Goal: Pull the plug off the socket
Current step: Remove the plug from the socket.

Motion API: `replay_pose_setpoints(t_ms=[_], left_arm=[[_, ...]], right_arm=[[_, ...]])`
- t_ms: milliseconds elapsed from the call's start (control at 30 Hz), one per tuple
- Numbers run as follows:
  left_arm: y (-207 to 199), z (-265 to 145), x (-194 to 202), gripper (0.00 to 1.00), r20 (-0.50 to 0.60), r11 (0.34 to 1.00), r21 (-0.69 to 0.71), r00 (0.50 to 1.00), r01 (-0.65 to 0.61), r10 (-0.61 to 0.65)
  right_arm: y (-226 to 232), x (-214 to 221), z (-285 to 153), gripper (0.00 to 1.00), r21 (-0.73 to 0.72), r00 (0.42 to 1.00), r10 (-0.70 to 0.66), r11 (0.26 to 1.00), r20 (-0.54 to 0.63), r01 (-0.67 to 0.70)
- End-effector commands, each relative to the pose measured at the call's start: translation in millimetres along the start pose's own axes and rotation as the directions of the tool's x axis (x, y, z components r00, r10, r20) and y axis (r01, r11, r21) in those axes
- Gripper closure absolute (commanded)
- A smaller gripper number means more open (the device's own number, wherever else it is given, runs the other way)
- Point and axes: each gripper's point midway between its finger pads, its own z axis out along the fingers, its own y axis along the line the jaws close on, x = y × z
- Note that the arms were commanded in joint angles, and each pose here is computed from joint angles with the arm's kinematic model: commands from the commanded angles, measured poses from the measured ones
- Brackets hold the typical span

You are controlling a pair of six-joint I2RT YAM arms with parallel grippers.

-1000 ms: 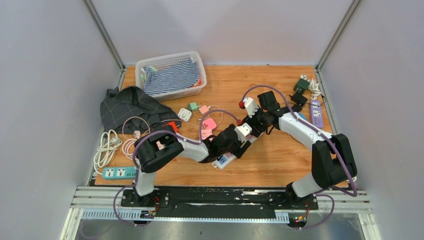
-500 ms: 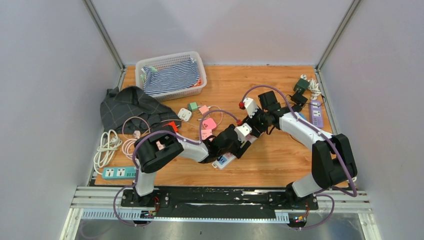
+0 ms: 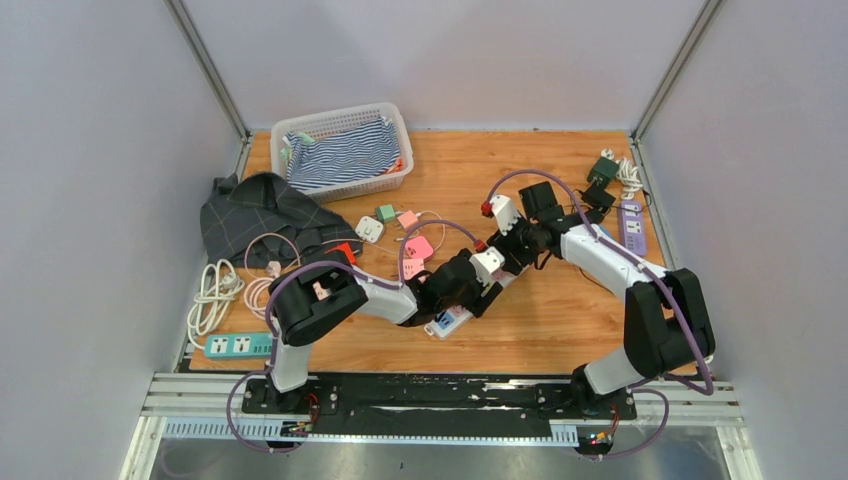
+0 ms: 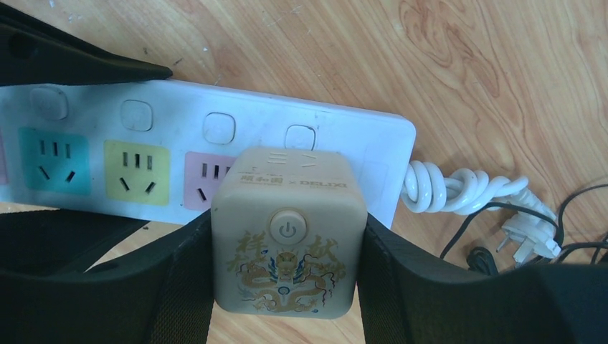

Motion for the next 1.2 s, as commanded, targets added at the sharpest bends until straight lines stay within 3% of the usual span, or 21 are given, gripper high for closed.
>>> replay_pose_setpoints(t_ms=[0,67,167,233,333,467,633,733,833,900,967,1033,1167], left_arm=[[-4,2,25,1.0,-0.068,0.998,0.033,0.996,-0.05,0.052],[-4,3,25,1.0,-0.067,0.998,0.033,0.996,-0.05,0.052],[-4,2,24,1.0,-0.066,0.998,0.035,0.996,-0.05,0.052],[-4,2,24,1.0,-0.066,0.998,0.035,0.996,-0.05,0.052],[-5,2,25,1.0,-0.067,0.998,0.037,0.996,-0.05,0.052],[-5,2,25,1.0,-0.066,0.998,0.039,0.996,-0.05,0.052],[-5,2,25,1.0,-0.068,0.998,0.043,0.996,-0.05,0.053],[-6,2,24,1.0,-0.066,0.998,0.046,0.996,-0.051,0.053],[-6,2,25,1.0,-0.067,0.998,0.048,0.996,-0.051,0.054],[-6,2,25,1.0,-0.067,0.998,0.048,0.996,-0.051,0.054],[-7,3,24,1.0,-0.065,0.998,0.048,0.996,-0.051,0.054],[-6,3,25,1.0,-0.066,0.998,0.048,0.996,-0.05,0.054],[-6,3,24,1.0,-0.066,0.998,0.047,0.996,-0.05,0.053]], right_arm=[[62,-9,-14,1.0,-0.306,0.993,-0.078,0.946,0.093,0.103],[89,-15,-21,1.0,-0.411,0.984,-0.114,0.898,0.136,0.161],[97,-21,-24,1.0,-0.422,0.978,-0.132,0.887,0.16,0.189],[71,-17,-15,1.0,-0.294,0.988,-0.122,0.945,0.094,0.144],[4,2,-7,1.0,0.012,0.998,-0.049,0.999,-0.03,0.049],[-24,14,-17,1.0,0.1,0.998,0.043,0.994,-0.035,-0.04],[28,-6,-25,1.0,-0.169,0.995,-0.034,0.984,0.089,0.048],[77,-20,-35,1.0,-0.387,0.98,-0.076,0.911,0.182,0.142],[92,-23,-34,1.0,-0.428,0.975,-0.107,0.885,0.195,0.183],[73,-19,-23,1.0,-0.336,0.986,-0.101,0.932,0.129,0.139],[29,-7,-11,1.0,-0.121,0.997,-0.071,0.99,0.025,0.073],[-9,5,-11,1.0,0.06,0.999,-0.011,0.998,-0.038,0.014],[-36,14,-23,1.0,0.169,0.999,0.038,0.985,-0.033,-0.032]])
